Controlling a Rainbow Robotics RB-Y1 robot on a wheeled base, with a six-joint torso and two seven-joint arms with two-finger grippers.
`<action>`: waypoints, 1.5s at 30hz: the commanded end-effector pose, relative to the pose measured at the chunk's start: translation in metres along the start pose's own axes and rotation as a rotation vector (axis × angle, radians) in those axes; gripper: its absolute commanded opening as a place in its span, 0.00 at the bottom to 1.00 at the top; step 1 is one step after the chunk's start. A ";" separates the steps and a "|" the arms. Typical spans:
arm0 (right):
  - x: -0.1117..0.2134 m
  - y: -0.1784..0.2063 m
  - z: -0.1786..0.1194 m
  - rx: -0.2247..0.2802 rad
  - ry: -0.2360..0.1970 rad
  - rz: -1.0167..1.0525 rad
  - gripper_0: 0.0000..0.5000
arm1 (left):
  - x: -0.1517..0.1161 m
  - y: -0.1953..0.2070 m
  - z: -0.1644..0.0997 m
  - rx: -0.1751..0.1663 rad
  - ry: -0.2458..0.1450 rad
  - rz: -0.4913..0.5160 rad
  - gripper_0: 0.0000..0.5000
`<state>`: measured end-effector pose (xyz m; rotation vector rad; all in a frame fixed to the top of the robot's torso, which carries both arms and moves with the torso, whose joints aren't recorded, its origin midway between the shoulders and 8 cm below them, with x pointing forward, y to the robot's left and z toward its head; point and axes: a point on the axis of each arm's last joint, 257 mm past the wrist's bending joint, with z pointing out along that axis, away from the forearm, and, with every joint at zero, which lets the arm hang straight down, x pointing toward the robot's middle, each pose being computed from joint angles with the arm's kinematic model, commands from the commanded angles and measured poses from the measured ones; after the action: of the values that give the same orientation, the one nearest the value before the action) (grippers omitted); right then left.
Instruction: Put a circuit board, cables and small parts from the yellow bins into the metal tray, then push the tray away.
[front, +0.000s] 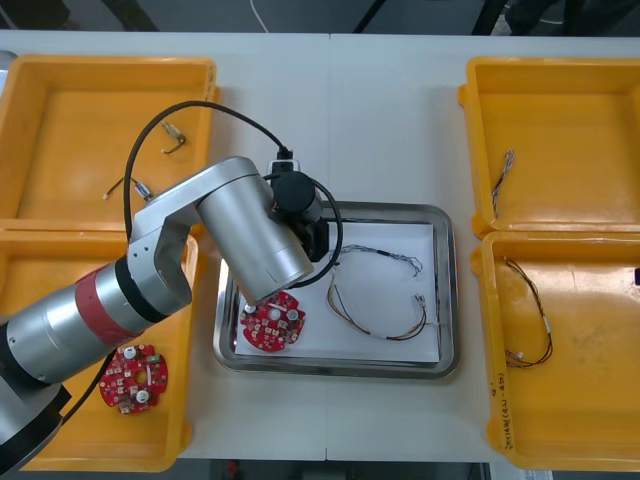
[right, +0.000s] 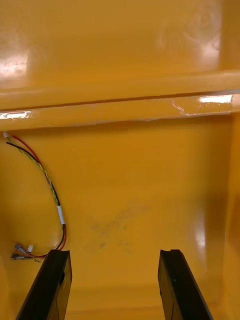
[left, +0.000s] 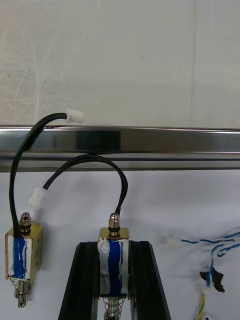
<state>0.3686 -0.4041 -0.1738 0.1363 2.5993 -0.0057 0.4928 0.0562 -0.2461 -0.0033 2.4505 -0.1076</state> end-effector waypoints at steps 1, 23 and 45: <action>0.008 0.012 0.003 0.001 0.015 0.029 1.00 | -0.011 -0.025 0.002 0.031 -0.045 0.035 0.00; 0.009 0.012 0.003 -0.002 0.015 0.015 1.00 | -0.016 -0.038 -0.029 0.077 -0.043 -0.004 1.00; 0.001 0.004 -0.008 0.019 0.007 -0.023 1.00 | -0.064 0.031 -0.138 0.060 -0.041 0.051 1.00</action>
<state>0.3673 -0.3952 -0.1787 0.1522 2.6186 0.0198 0.4479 0.0818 -0.1415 -0.0750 2.4816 -0.2154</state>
